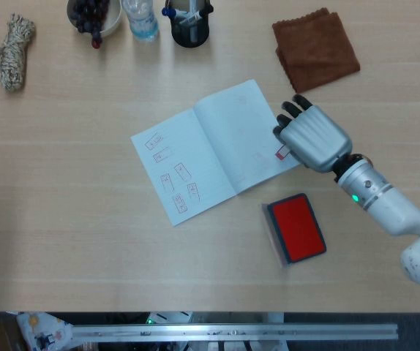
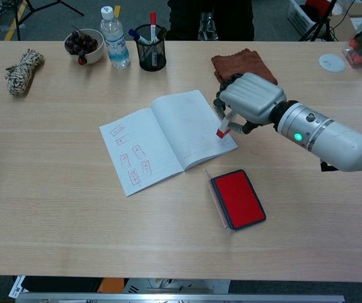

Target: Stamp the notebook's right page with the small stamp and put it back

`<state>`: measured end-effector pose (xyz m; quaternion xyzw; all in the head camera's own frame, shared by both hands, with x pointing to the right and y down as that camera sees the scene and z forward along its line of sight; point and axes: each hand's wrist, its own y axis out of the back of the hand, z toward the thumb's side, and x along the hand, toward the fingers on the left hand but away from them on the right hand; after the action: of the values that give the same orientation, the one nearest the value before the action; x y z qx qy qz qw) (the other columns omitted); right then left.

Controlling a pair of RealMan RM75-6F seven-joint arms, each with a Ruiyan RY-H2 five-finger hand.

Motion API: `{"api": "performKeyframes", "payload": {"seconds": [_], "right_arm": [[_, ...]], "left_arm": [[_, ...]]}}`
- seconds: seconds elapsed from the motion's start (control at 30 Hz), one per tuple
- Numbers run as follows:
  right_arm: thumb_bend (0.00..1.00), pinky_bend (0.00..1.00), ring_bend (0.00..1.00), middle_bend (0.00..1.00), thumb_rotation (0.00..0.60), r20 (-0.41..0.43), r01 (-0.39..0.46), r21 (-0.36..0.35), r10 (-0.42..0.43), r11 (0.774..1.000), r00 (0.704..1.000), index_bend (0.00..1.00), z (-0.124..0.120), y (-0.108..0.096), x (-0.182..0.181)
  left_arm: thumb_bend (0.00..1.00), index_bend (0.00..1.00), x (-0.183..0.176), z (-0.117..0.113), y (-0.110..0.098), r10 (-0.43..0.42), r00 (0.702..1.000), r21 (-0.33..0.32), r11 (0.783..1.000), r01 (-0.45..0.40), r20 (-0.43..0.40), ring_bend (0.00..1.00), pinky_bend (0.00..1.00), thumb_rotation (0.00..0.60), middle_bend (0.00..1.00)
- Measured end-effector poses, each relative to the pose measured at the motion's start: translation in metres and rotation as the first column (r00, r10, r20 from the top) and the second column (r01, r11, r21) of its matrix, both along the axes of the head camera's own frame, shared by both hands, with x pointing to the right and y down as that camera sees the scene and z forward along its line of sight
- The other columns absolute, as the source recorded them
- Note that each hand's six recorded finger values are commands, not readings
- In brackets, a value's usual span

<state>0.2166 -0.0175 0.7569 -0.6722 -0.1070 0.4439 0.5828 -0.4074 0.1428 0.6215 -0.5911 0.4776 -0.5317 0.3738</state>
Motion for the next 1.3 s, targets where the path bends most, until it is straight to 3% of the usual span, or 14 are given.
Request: {"api": "performKeyframes", "payload": {"seconds": [0.53, 0.9, 1.3], "right_arm": [[0.37, 0.19, 0.27, 0.49, 0.6, -0.026, 0.042, 0.014, -0.042, 0.999, 0.999, 0.76, 0.025, 0.007, -0.023], [0.49, 0.2, 0.33, 0.57, 0.6, -0.028, 0.043, 0.03, -0.042, 0.999, 0.999, 0.87, 0.037, 0.009, -0.027], [0.51, 0.2, 0.34, 0.59, 0.6, -0.022, 0.043, 0.031, -0.042, 0.999, 0.999, 0.89, 0.045, 0.012, -0.031]], "left_arm": [[0.28, 0.14, -0.001, 0.0, 0.0, 0.0, 1.0, -0.006, 1.0, 0.0, 0.0, 0.1, 0.03, 0.6, 0.11], [0.28, 0.14, -0.004, 0.001, 0.001, -0.006, 1.0, -0.009, 1.0, 0.006, 0.002, 0.1, 0.03, 0.6, 0.11], [0.28, 0.14, -0.006, 0.002, 0.001, -0.013, 1.0, -0.011, 1.0, 0.013, 0.005, 0.1, 0.03, 0.6, 0.11]]}}
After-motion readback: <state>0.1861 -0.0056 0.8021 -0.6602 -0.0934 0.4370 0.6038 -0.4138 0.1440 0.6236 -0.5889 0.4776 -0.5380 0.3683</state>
